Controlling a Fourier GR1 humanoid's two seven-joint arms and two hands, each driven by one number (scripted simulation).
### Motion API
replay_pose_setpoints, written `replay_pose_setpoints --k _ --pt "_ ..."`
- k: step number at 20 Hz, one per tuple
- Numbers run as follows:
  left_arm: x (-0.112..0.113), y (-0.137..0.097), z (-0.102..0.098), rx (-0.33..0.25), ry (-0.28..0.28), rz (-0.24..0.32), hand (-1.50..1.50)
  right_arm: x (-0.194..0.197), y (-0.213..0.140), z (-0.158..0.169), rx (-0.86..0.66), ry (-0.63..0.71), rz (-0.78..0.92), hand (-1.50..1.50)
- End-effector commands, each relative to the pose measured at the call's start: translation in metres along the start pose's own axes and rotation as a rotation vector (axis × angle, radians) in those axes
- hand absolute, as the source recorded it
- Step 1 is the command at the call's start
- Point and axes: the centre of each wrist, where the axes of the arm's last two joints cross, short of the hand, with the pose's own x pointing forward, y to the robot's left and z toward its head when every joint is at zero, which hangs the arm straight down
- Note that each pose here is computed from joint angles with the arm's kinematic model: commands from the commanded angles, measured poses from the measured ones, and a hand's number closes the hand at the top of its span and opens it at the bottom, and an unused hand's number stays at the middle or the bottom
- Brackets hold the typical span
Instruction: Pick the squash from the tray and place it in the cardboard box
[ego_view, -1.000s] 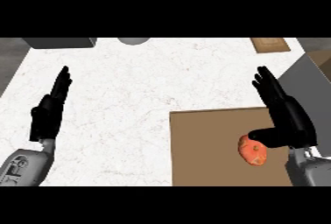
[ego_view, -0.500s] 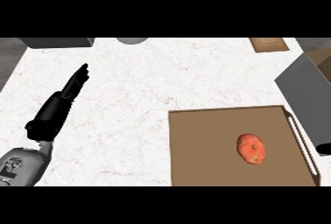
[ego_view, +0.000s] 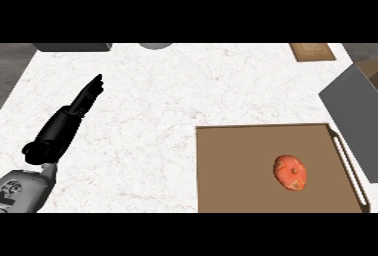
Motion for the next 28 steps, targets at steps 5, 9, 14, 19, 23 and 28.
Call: replay_pose_setpoints --k 5,9,14,19,23,28 --pt "-0.010 -0.009 0.005 -0.008 0.002 0.001 0.00 0.053 0.015 -0.017 0.351 0.053 0.261 -1.50" --pt "-0.001 -0.012 0.017 -0.005 -0.005 -0.004 0.00 0.088 0.027 -0.027 0.415 0.133 0.363 -1.50" --pt "-0.004 -0.005 0.010 0.001 -0.006 -0.001 0.00 0.122 0.064 -0.022 0.457 0.200 0.383 -1.50" --pt "-0.001 -0.010 -0.002 -0.019 0.002 0.010 0.00 0.131 0.095 -0.035 0.505 0.252 0.381 -1.50" --pt "0.013 0.012 -0.009 -0.010 -0.017 0.000 0.00 0.136 0.097 -0.035 0.530 0.284 0.375 -1.50" --pt "0.007 0.004 0.007 -0.018 -0.010 0.007 0.00 0.134 0.119 -0.033 0.502 0.307 0.445 -1.50"
